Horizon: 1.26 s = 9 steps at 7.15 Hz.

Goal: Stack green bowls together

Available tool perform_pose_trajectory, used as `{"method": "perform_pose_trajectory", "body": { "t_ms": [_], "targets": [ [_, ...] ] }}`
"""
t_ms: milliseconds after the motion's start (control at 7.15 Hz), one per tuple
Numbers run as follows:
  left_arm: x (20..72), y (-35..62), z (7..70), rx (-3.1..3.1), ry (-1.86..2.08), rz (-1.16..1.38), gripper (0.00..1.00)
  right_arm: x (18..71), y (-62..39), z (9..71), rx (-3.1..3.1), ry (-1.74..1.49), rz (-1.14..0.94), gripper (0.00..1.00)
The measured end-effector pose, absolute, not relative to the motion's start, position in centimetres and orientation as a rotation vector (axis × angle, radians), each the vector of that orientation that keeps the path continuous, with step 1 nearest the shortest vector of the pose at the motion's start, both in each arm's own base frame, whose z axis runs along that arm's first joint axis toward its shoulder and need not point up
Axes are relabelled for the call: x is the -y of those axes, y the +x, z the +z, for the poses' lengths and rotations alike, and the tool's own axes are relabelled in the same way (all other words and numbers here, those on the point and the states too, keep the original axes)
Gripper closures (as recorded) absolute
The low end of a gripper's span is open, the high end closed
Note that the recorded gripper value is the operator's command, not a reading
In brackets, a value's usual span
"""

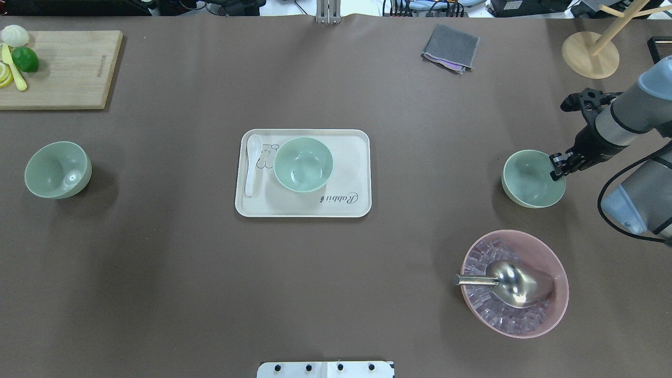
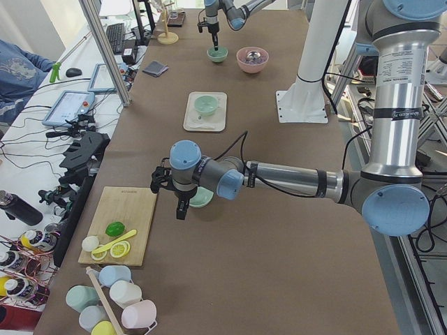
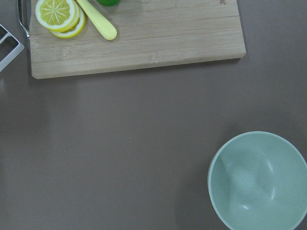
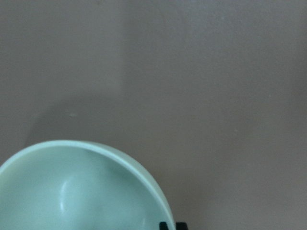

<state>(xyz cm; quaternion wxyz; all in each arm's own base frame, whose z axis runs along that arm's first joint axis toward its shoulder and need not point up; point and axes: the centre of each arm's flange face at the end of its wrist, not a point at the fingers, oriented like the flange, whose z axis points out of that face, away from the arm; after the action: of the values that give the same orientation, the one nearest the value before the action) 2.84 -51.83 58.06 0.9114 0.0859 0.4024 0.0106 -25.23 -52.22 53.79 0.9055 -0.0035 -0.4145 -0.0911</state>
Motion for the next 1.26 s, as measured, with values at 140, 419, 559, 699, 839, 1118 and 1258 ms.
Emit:
{"method": "perform_pose_trajectory", "body": {
  "t_ms": [140,419,559,699,839,1118,1258],
  "targets": [
    [52.3,4.9,57.8,-0.832,0.161,0.044,0.05,53.6,-24.9,51.1,0.917,-0.022,-0.151,1.0],
    [52.2,10.7,58.9,-0.823,0.095,0.112,0.09,57.0,-26.8,42.8,1.014,-0.053,-0.038,1.0],
    [52.4,12.8,59.8,-0.81,0.069,0.132,0.13,58.0,-29.0,38.5,1.043,-0.07,0.013,1.0],
    [52.7,14.4,61.0,-0.8,0.045,0.147,0.26,58.2,-31.4,34.8,1.06,-0.082,0.054,1.0],
    [53.1,15.7,62.2,-0.796,0.03,0.161,0.52,58.2,-33.8,31.6,1.067,-0.085,0.089,1.0],
    [53.6,17.1,63.4,-0.796,0.021,0.178,1.0,57.7,-37.9,27.0,1.074,-0.078,0.132,1.0],
    [53.7,17.3,63.3,-0.802,0.023,0.182,1.0,57.5,-39.7,25.2,1.075,-0.073,0.148,1.0]
  ]
}}
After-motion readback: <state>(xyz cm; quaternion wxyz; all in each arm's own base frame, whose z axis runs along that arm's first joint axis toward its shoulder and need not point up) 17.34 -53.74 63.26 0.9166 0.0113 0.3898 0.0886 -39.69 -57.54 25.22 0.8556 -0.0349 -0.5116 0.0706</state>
